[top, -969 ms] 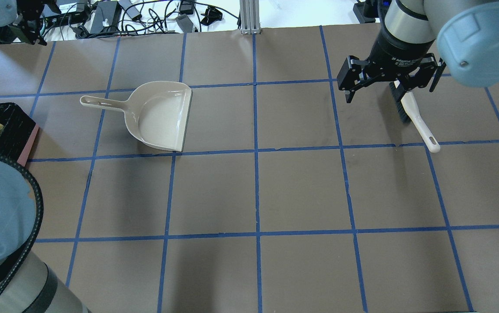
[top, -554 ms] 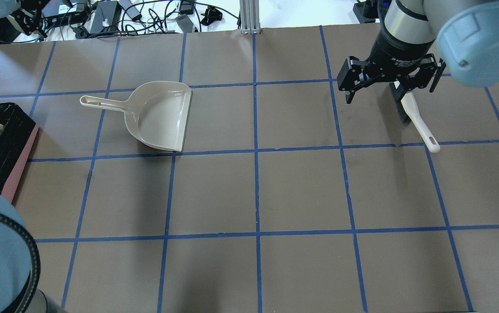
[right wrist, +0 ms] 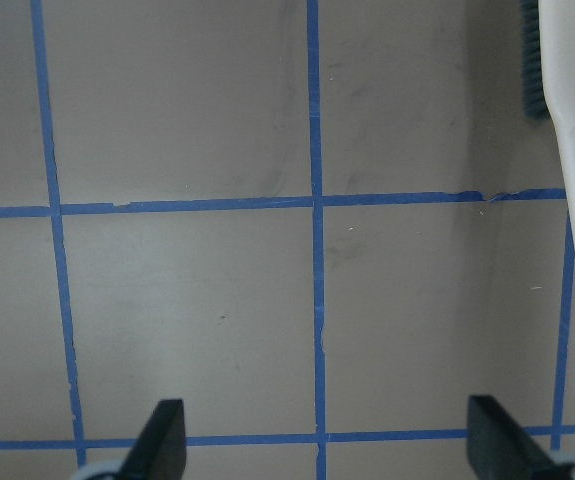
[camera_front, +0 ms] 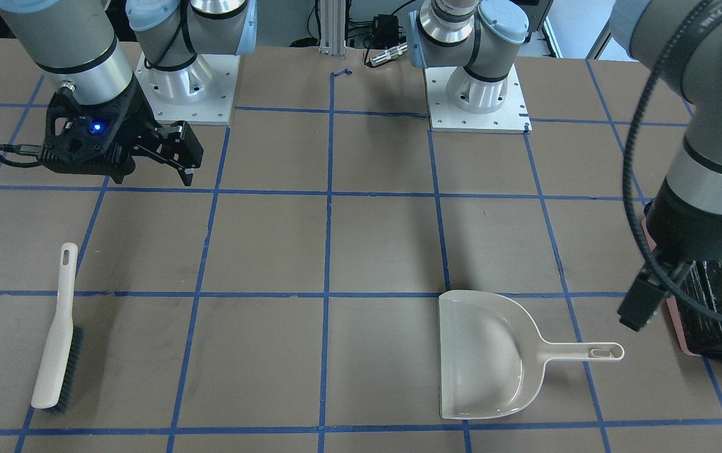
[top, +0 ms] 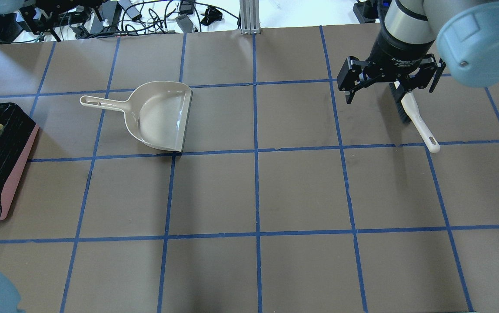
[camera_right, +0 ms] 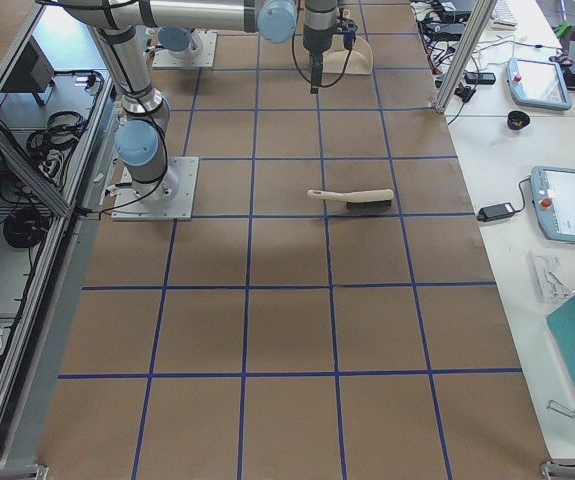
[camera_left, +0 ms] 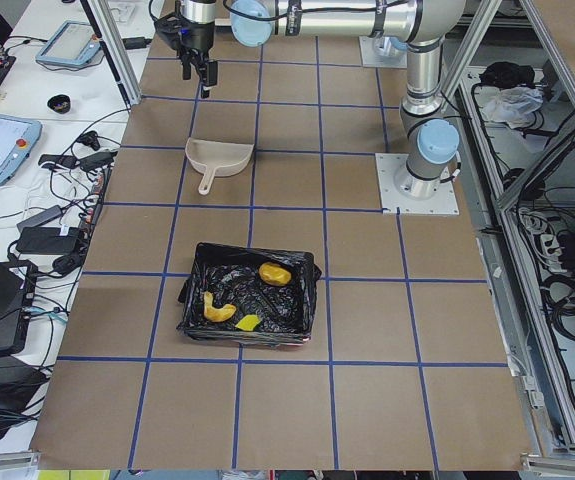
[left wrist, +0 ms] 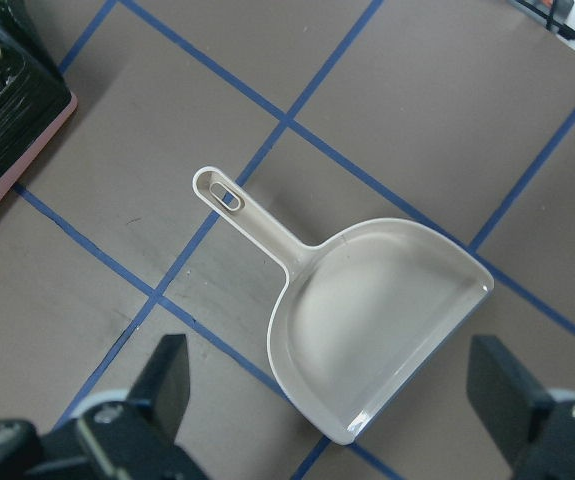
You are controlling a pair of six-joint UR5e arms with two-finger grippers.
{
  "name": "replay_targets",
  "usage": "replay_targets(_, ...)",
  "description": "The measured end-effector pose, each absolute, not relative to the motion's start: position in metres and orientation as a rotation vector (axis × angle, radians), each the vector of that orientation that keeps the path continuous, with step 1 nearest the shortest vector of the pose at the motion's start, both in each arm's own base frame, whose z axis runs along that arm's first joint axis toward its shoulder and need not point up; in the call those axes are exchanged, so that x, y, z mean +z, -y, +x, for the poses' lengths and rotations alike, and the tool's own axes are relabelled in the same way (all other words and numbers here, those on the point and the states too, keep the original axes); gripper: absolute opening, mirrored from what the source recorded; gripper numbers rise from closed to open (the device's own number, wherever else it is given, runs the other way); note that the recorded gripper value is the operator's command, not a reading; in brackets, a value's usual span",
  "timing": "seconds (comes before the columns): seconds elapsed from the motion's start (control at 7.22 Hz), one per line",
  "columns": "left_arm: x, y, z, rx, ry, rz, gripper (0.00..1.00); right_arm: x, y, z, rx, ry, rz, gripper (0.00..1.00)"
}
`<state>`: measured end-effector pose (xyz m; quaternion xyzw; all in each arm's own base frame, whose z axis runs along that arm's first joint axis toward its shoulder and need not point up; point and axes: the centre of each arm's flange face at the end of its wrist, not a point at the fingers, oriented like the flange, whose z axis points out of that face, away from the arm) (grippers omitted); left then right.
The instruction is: Sweep and dump trash into bin
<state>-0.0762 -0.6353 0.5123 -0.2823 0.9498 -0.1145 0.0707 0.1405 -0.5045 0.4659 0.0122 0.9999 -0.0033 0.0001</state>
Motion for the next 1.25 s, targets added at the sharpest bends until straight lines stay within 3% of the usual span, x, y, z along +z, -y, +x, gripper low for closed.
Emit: replay_targets(1.25,0.466,0.527,-0.161,-0.05,-3.122,0.056,1.0,0.465,0.503,0.141,0.006,-3.141,0.069,1.0)
